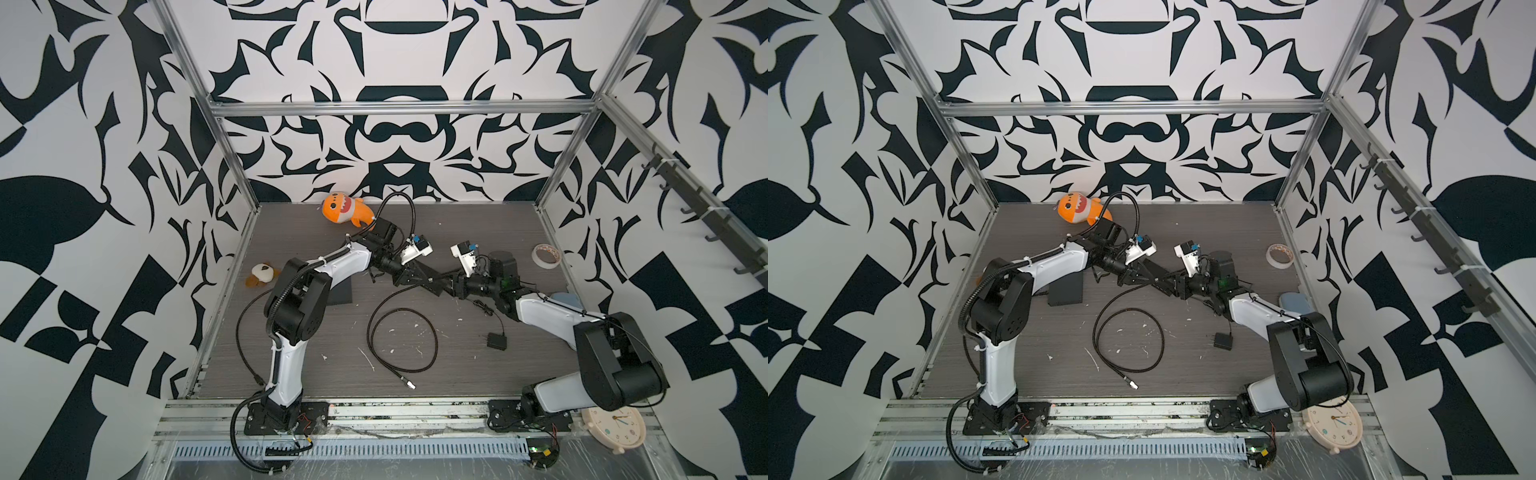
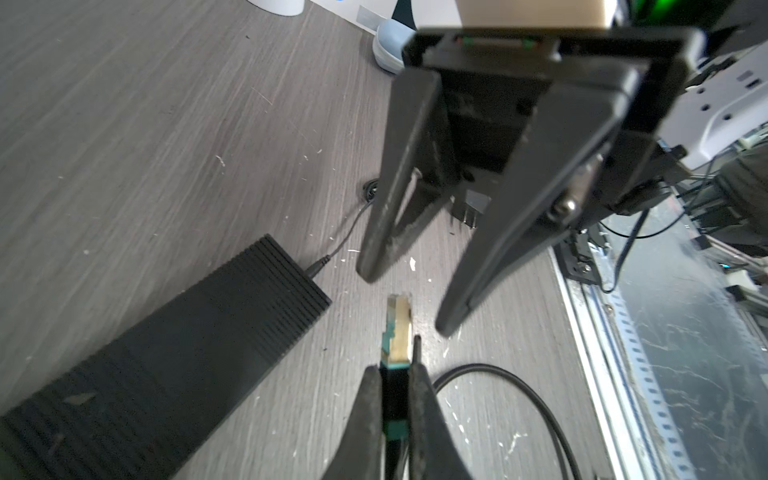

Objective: Insert the plug into the switch port

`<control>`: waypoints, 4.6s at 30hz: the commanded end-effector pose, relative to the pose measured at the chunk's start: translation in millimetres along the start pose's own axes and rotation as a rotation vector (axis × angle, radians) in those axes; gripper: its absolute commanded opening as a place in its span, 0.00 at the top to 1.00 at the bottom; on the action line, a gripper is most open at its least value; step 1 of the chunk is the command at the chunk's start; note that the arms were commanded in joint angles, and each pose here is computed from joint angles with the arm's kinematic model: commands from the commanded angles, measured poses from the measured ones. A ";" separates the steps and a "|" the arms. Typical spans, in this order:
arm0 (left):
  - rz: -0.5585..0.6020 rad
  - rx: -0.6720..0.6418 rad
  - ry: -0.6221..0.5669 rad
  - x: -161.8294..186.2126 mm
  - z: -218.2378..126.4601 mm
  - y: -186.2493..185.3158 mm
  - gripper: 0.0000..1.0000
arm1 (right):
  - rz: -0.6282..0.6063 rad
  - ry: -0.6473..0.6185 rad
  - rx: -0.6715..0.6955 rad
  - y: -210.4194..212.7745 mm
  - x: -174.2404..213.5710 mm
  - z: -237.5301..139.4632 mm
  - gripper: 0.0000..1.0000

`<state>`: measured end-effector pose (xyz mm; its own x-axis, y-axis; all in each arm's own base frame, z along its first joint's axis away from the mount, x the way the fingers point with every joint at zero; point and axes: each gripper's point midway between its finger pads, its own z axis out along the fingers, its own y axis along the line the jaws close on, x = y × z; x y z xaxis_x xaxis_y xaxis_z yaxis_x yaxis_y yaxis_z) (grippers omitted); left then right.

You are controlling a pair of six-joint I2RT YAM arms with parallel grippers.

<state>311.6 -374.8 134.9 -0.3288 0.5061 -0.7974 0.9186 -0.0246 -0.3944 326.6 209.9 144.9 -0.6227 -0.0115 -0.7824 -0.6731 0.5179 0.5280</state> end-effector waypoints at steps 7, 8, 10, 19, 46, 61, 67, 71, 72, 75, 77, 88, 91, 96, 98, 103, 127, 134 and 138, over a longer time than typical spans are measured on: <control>-0.022 0.070 -0.020 -1.4 -3.2 -7.9 1.00 | -0.065 -0.022 -0.205 16.4 -17.5 11.6 0.65; -0.019 0.074 -0.024 -2.7 -3.7 -8.6 1.00 | -0.061 -0.020 -0.207 16.1 -15.9 12.0 0.65; -0.021 0.076 -0.024 -2.8 -3.7 -8.5 1.00 | -0.057 -0.016 -0.218 16.5 -14.4 12.7 0.67; -0.021 0.093 -0.034 -5.6 -4.8 -9.6 1.00 | -0.018 -0.020 -0.260 18.3 -15.9 15.6 0.92; 0.112 -0.363 0.086 29.2 14.9 47.2 0.55 | 0.664 0.160 0.060 -27.7 10.1 20.4 1.00; 0.182 -0.337 0.078 27.1 30.2 40.0 0.79 | 0.803 0.196 0.083 -30.9 22.0 23.0 1.00; 0.202 -0.319 0.074 26.2 33.5 34.8 0.79 | 0.826 0.205 0.075 -31.6 24.2 26.7 1.00; 0.212 -0.312 0.067 25.3 36.3 33.5 0.75 | 0.825 0.213 0.073 -29.9 24.4 27.9 1.00; 0.215 -0.312 0.065 25.2 37.1 33.3 0.74 | 0.825 0.214 0.073 -29.7 24.7 28.2 1.00; 0.221 -0.313 0.058 24.5 38.0 34.3 0.72 | 0.821 0.221 0.073 -28.9 26.1 29.3 1.00; 0.222 -0.312 0.055 24.4 38.1 34.0 0.71 | 0.824 0.228 0.074 -28.8 28.7 30.1 1.00; 0.198 -0.304 0.084 33.3 34.6 32.6 0.87 | 0.812 0.228 0.085 -29.8 28.4 28.4 1.00; 0.197 -0.309 0.090 35.9 32.8 33.0 0.81 | 0.811 0.230 0.092 -30.9 28.7 28.5 1.00; 0.197 -0.315 0.092 38.6 29.7 34.4 0.81 | 0.809 0.233 0.095 -31.0 29.8 27.7 1.00; 0.193 -0.312 0.096 40.5 29.7 34.6 0.82 | 0.808 0.233 0.096 -30.8 30.1 27.6 1.00; 0.186 -0.304 0.100 41.5 29.2 34.3 0.89 | 0.810 0.234 0.103 -32.9 31.3 28.1 1.00; -0.026 -0.369 0.238 81.2 39.2 45.7 0.98 | 0.309 0.134 0.521 -98.6 -26.4 -16.3 0.58; -0.106 -0.463 0.332 105.8 37.2 67.7 0.99 | 0.160 0.173 0.584 -113.3 -31.7 11.5 0.55; -0.132 -0.502 0.358 112.3 39.2 80.5 1.00 | 0.145 0.160 0.540 -119.2 -38.0 29.6 0.54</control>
<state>342.3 -368.0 26.6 -0.3618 0.6967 -0.6194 0.9234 0.3590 -0.1355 417.5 168.8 79.8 -0.8407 0.0074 -0.5415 -0.2436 0.8879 0.3902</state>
